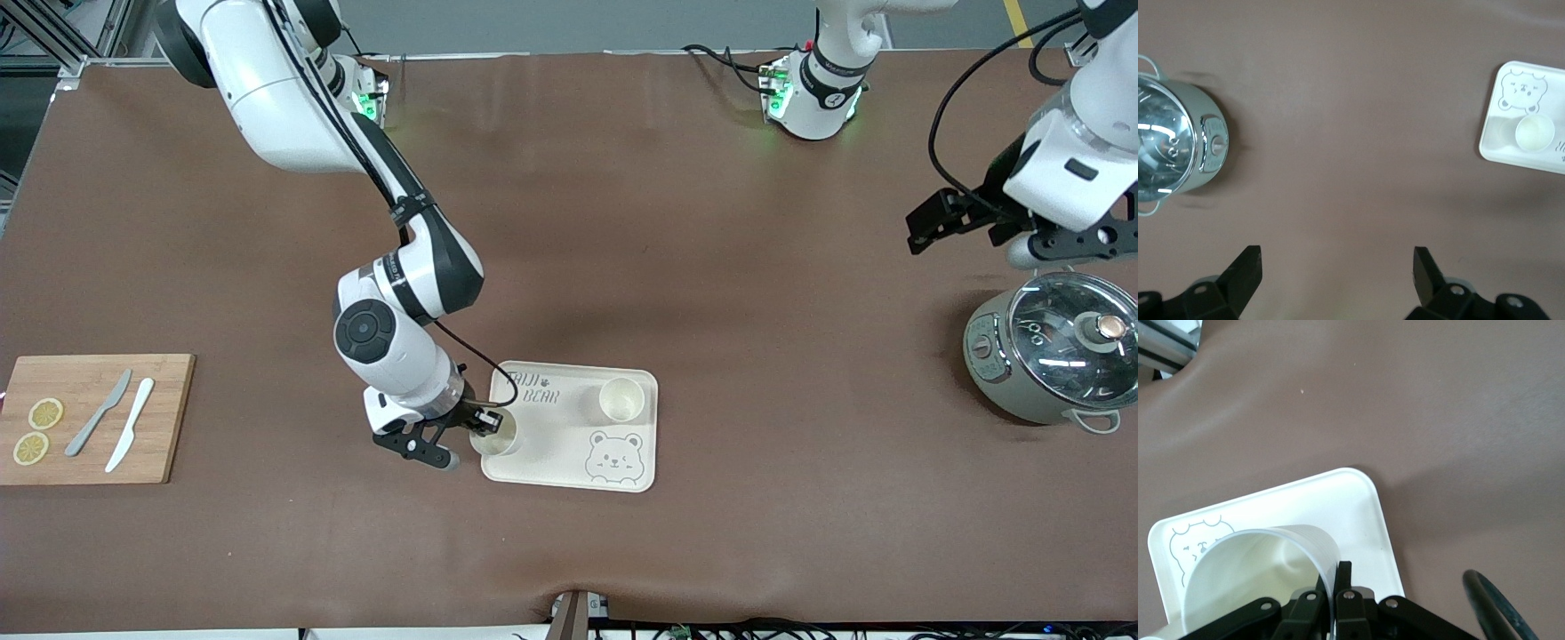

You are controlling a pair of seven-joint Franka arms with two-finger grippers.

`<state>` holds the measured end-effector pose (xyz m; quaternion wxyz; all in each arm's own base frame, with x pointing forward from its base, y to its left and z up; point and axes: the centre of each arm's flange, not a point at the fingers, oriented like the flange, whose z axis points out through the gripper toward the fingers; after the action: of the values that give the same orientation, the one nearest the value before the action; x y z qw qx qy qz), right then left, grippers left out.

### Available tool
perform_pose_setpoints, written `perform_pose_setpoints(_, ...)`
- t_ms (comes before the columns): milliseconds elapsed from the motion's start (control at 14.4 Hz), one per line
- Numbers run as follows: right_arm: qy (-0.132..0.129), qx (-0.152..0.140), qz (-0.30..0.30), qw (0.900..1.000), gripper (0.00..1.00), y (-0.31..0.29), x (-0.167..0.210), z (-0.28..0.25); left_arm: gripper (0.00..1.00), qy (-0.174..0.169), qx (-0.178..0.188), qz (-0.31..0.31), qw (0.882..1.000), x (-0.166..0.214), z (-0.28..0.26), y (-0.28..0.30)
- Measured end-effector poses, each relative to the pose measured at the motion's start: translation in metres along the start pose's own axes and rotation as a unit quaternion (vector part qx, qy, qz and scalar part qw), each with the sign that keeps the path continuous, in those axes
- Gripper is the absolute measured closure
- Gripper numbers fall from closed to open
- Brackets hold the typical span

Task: Place white IKEA cup upright on tray with both arms
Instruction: 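Lower the cup upright onto the tray beside the other cup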

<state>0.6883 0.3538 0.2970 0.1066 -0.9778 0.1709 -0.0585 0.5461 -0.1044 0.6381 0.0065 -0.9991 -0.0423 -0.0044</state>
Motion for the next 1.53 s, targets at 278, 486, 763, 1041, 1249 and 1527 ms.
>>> perform_pose_setpoints(278, 0.001, -0.003, -0.023, 1.0, 0.96, -0.017, -0.023, 0.016, 0.0, 0.015, -0.001, -0.001, 1.0, -0.022, -0.02, -0.012)
perform_pose_setpoints(486, 0.011, 0.002, -0.031, 0.999, 0.96, -0.019, -0.032, 0.033, 0.0, 0.017, 0.001, 0.025, 1.0, -0.02, -0.03, -0.053)
perform_pose_setpoints(763, 0.012, -0.006, -0.038, 0.999, 0.96, -0.015, -0.039, 0.051, 0.0, 0.017, 0.002, 0.042, 0.999, -0.016, -0.031, -0.077)
perform_pose_setpoints(1041, 0.016, -0.01, -0.047, 0.999, 0.96, -0.015, -0.042, 0.059, 0.0, 0.0, 0.002, 0.099, 0.995, -0.005, -0.012, -0.058)
perform_pose_setpoints(1249, 0.015, -0.012, -0.048, 0.999, 0.96, -0.015, -0.044, 0.065, 0.0, -0.014, 0.002, 0.128, 0.992, 0.005, 0.0, -0.056)
perform_pose_setpoints(1527, 0.019, -0.011, -0.053, 0.998, 0.96, -0.015, -0.048, 0.074, 0.0, -0.029, 0.002, 0.137, 0.99, 0.004, 0.003, -0.057)
